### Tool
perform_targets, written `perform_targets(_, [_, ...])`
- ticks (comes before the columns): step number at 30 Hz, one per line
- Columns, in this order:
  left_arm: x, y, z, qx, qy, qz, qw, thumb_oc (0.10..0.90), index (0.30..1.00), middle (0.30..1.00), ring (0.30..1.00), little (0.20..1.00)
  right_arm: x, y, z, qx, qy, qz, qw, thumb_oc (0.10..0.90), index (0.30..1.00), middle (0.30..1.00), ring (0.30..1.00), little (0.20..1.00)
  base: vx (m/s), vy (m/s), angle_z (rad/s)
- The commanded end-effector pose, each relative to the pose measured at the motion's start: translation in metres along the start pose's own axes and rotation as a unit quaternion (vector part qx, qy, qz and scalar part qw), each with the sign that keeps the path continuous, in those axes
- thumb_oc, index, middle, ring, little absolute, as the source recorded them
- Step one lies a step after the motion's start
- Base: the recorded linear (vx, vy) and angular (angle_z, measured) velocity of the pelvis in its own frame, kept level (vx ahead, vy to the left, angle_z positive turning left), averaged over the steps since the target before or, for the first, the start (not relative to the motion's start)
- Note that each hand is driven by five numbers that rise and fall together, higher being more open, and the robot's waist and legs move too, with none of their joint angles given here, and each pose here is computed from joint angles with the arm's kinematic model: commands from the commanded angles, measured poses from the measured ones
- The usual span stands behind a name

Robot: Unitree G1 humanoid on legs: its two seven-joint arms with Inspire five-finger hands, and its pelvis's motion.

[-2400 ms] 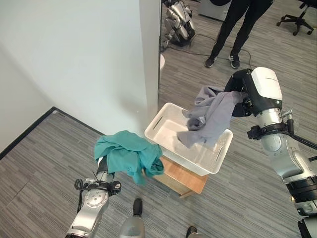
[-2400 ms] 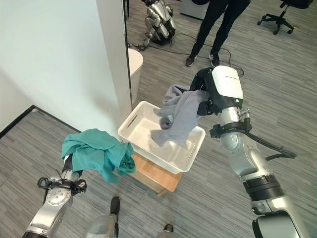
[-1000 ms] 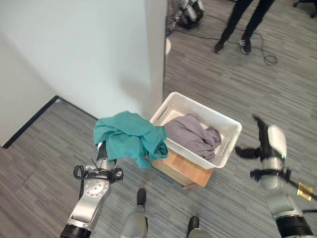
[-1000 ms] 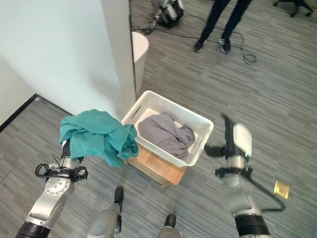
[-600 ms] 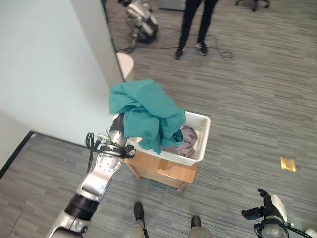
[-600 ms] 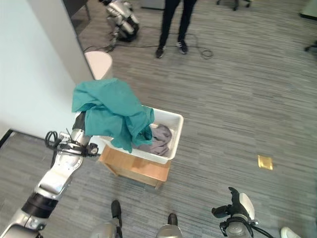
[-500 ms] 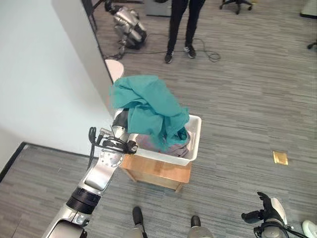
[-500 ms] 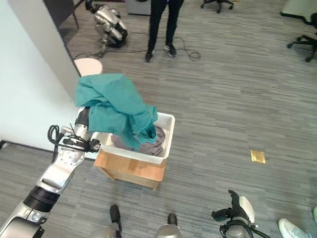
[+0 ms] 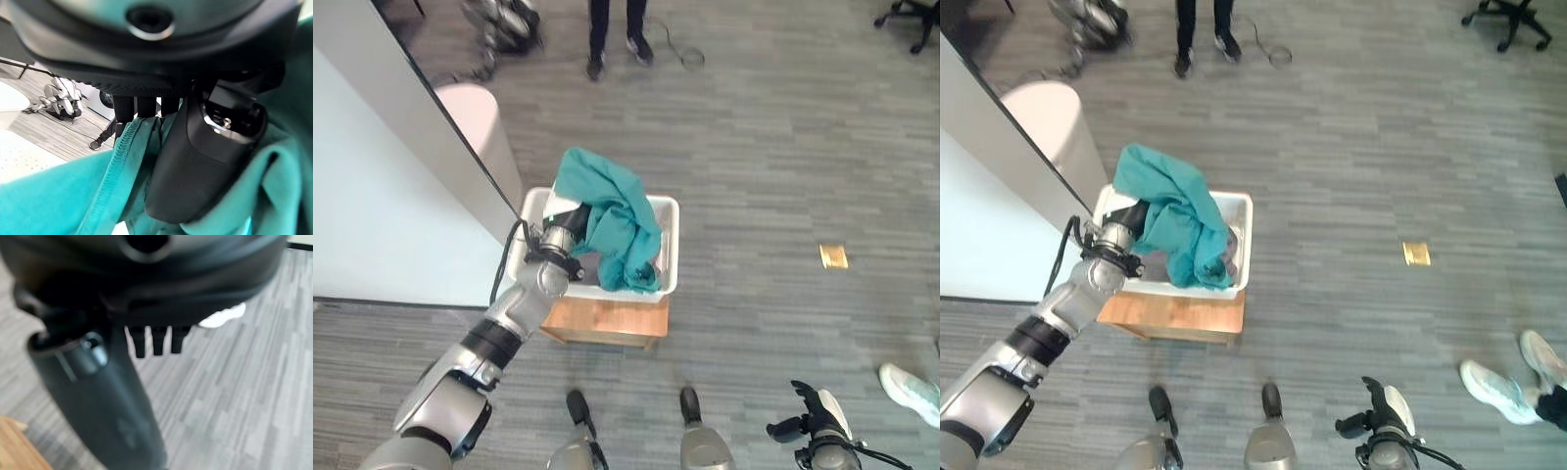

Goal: Pick up bed clothes into laundry basket.

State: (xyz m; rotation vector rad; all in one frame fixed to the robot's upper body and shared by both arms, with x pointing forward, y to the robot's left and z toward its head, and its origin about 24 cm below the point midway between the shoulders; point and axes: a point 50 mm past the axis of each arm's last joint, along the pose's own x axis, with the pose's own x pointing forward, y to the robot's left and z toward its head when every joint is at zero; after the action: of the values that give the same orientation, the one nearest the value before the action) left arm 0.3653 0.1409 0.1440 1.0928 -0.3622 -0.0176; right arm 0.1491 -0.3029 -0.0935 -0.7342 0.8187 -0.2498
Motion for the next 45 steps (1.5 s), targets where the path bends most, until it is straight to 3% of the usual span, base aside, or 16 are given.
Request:
perform_targets(1, [0.042, 0.080, 0.029, 0.082, -0.061, 0.150, 0.983, 0.400, 0.300, 0.300, 0.300, 0.300, 0.009, -0.031, 0.022, 0.019, -0.047, -0.065, 0.997, 0.800, 0.900, 0.900, 0.900, 0.900, 0.01, 0.017, -0.23])
perform_targets(8, [0.058, 0.089, 0.035, 0.179, -0.062, 0.148, 0.971, 0.400, 0.300, 0.300, 0.300, 0.300, 0.013, -0.007, 0.034, 0.032, -0.051, -0.047, 0.997, 0.800, 0.900, 0.900, 0.900, 0.900, -0.06, 0.013, -0.13])
perform_targets(10, [0.062, 0.092, 0.027, 0.198, -0.035, 0.151, 0.968, 0.800, 0.900, 0.900, 0.900, 0.900, 0.012, 0.002, 0.041, 0.036, -0.062, -0.035, 0.997, 0.800, 0.900, 0.900, 0.900, 0.900, -0.09, 0.016, -0.08])
perform_targets(13, [0.064, 0.066, 0.028, 0.175, -0.013, 0.120, 0.977, 0.800, 0.900, 0.900, 0.900, 0.900, 0.009, 0.019, 0.052, 0.042, -0.079, -0.011, 0.996, 0.800, 0.900, 0.900, 0.900, 0.900, -0.07, -0.015, -0.07])
perform_targets(20, [0.064, 0.045, 0.049, 0.158, -0.032, 0.126, 0.979, 0.800, 0.900, 0.900, 0.900, 0.900, 0.007, 0.025, 0.076, 0.024, -0.134, 0.004, 0.991, 0.800, 0.900, 0.900, 0.900, 0.900, -0.02, -0.022, 0.11])
perform_targets(24, [0.065, 0.052, 0.051, 0.134, -0.023, 0.140, 0.981, 0.800, 0.900, 0.900, 0.900, 0.900, 0.002, 0.029, 0.070, 0.013, -0.139, 0.018, 0.990, 0.800, 0.900, 0.900, 0.900, 0.900, -0.01, -0.030, 0.10])
perform_targets(28, [0.064, 0.092, 0.052, 0.097, -0.051, 0.185, 0.977, 0.800, 0.900, 0.900, 0.900, 0.900, 0.004, 0.022, 0.067, 0.013, -0.136, 0.021, 0.990, 0.800, 0.900, 0.900, 0.900, 0.900, 0.02, -0.045, 0.11])
perform_targets(33, [0.037, 0.086, 0.060, -0.111, -0.112, 0.166, 0.973, 0.800, 0.900, 0.900, 0.900, 0.900, 0.003, 0.021, 0.076, 0.002, -0.148, 0.026, 0.989, 0.800, 0.900, 0.900, 0.900, 0.900, 0.05, -0.013, 0.17])
perform_targets(34, [0.026, 0.071, 0.062, -0.204, -0.116, 0.143, 0.961, 0.800, 0.900, 0.900, 0.900, 0.900, 0.003, 0.020, 0.080, 0.005, -0.154, 0.025, 0.988, 0.800, 0.900, 0.900, 0.900, 0.900, 0.05, -0.020, 0.09])
perform_targets(36, [0.025, 0.070, 0.061, -0.205, -0.115, 0.142, 0.961, 0.800, 0.900, 0.900, 0.900, 0.900, 0.003, 0.020, 0.079, 0.004, -0.153, 0.026, 0.988, 0.800, 0.900, 0.900, 0.900, 0.900, 0.03, -0.011, 0.17])
perform_targets(38, [0.004, 0.051, 0.064, -0.329, -0.129, 0.095, 0.931, 0.800, 0.900, 0.900, 0.900, 0.900, 0.006, 0.010, 0.086, 0.013, -0.158, 0.010, 0.987, 0.800, 0.900, 0.900, 0.900, 0.900, 0.10, -0.041, 0.20])
perform_targets(45, [-0.028, 0.041, 0.051, -0.439, -0.123, 0.076, 0.887, 0.800, 0.900, 0.900, 0.900, 0.900, 0.014, -0.027, 0.089, 0.026, -0.155, -0.054, 0.986, 0.800, 0.900, 0.900, 0.900, 0.900, 0.07, -0.029, 0.13])
